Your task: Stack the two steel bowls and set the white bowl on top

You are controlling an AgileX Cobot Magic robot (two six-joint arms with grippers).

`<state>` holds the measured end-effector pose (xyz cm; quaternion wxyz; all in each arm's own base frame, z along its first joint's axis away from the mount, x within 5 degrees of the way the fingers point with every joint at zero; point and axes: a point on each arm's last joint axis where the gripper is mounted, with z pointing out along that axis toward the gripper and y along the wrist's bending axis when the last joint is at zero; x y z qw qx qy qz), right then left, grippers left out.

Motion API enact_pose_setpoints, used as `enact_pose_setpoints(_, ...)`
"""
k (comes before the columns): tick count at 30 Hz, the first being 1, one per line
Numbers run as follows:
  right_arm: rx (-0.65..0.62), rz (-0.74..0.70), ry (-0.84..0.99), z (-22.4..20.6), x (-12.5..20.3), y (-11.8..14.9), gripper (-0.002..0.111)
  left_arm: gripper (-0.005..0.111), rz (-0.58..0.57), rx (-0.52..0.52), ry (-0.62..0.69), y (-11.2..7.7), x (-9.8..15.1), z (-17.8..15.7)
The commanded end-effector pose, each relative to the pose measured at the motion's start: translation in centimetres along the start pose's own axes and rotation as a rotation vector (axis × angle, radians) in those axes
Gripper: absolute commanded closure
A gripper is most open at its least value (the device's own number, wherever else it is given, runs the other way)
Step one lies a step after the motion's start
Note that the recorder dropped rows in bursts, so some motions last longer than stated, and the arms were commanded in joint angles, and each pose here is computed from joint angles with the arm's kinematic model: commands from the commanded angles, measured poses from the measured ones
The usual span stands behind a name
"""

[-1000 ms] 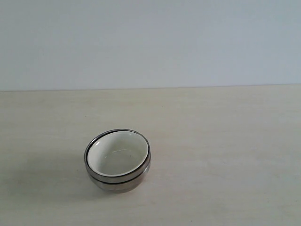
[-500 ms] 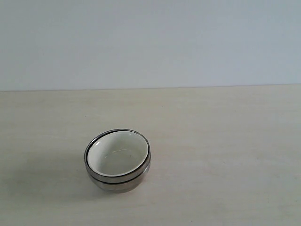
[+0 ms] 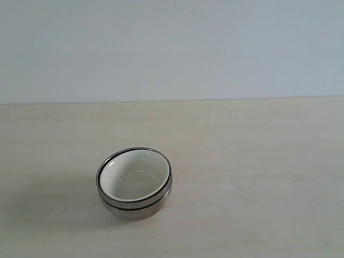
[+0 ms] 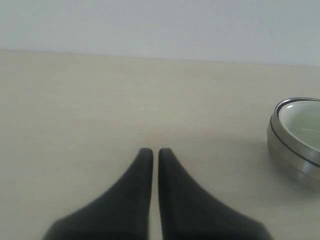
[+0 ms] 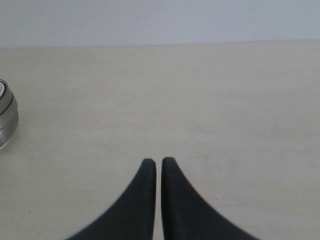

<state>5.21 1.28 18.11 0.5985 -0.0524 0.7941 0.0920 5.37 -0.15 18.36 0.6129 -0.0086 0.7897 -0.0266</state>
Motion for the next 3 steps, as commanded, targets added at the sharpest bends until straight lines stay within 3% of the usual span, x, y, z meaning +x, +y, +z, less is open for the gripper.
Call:
enact_pose_setpoints(1, 0.006, -0.008, -0.018, -0.04, -0.14, -0.04, 0.108, 0.103, 0.003, -0.002, -0.001, 0.02, 0.07, 0.01)
enact_pose_setpoints(3, 0.006, -0.008, -0.018, -0.04, -0.14, -0.04, 0.108, 0.103, 0.003, -0.002, -0.001, 0.02, 0.07, 0.01)
